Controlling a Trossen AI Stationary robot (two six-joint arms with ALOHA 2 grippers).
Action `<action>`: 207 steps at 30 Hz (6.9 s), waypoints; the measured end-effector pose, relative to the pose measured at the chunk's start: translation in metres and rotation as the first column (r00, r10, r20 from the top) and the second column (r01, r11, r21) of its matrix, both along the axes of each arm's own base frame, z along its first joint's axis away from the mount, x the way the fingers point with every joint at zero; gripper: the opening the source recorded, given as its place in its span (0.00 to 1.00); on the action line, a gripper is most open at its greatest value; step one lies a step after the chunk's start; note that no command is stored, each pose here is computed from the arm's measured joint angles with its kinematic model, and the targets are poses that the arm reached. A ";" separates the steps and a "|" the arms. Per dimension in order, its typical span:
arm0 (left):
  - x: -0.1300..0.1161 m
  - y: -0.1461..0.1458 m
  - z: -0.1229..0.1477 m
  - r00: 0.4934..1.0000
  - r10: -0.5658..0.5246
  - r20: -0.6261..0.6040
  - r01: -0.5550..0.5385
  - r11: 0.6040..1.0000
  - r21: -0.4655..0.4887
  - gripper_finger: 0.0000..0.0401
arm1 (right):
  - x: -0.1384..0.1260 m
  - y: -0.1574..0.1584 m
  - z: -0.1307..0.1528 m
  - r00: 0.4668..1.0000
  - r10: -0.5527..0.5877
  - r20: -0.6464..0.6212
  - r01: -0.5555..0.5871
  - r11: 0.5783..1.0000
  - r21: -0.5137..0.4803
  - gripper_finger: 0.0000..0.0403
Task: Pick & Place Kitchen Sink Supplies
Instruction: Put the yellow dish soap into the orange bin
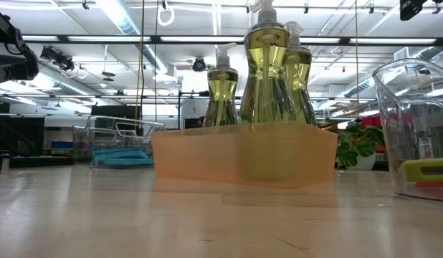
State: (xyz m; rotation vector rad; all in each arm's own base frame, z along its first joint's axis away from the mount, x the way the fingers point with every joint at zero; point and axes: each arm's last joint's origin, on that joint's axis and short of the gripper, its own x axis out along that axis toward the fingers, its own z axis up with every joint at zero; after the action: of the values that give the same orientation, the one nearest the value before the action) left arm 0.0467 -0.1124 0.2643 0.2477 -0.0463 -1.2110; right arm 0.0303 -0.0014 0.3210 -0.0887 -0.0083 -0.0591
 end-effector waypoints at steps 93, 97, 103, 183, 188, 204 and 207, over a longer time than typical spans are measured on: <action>0.039 -0.046 -0.028 0.996 -0.084 -0.031 0.083 0.996 -0.022 0.55 | 0.000 0.000 0.000 1.000 0.000 0.000 0.000 1.000 0.000 0.05; 0.039 -0.046 -0.028 0.996 -0.088 -0.031 0.088 0.996 -0.022 0.46 | 0.000 0.000 0.000 1.000 0.000 0.001 0.000 1.000 0.000 0.05; 0.039 -0.046 -0.029 0.995 -0.090 -0.036 0.090 0.996 -0.015 0.38 | 0.000 0.000 0.000 1.000 0.000 0.000 0.000 1.000 0.000 0.05; 0.082 0.016 0.131 0.938 0.342 -0.054 -0.345 0.937 -0.050 0.30 | 0.000 0.000 0.000 1.000 0.000 0.001 0.000 1.000 0.000 0.05; 0.092 0.025 0.128 0.873 0.485 -0.057 -0.487 0.873 -0.028 0.30 | 0.000 0.000 0.000 1.000 0.000 0.001 0.000 1.000 0.000 0.05; 0.154 0.048 0.109 0.680 0.725 -0.112 -0.727 0.686 0.032 0.30 | 0.000 0.000 0.000 1.000 0.000 0.000 0.000 1.000 0.000 0.05; 0.164 0.052 0.109 0.660 0.745 -0.098 -0.748 0.664 0.005 0.30 | 0.000 0.000 0.000 1.000 0.000 0.000 0.000 1.000 0.000 0.05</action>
State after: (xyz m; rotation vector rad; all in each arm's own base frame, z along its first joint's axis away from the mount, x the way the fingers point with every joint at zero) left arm 0.2110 -0.0603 0.3735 0.1500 0.1109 -0.3793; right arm 0.0303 -0.0013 0.3210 -0.0887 -0.0082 -0.0588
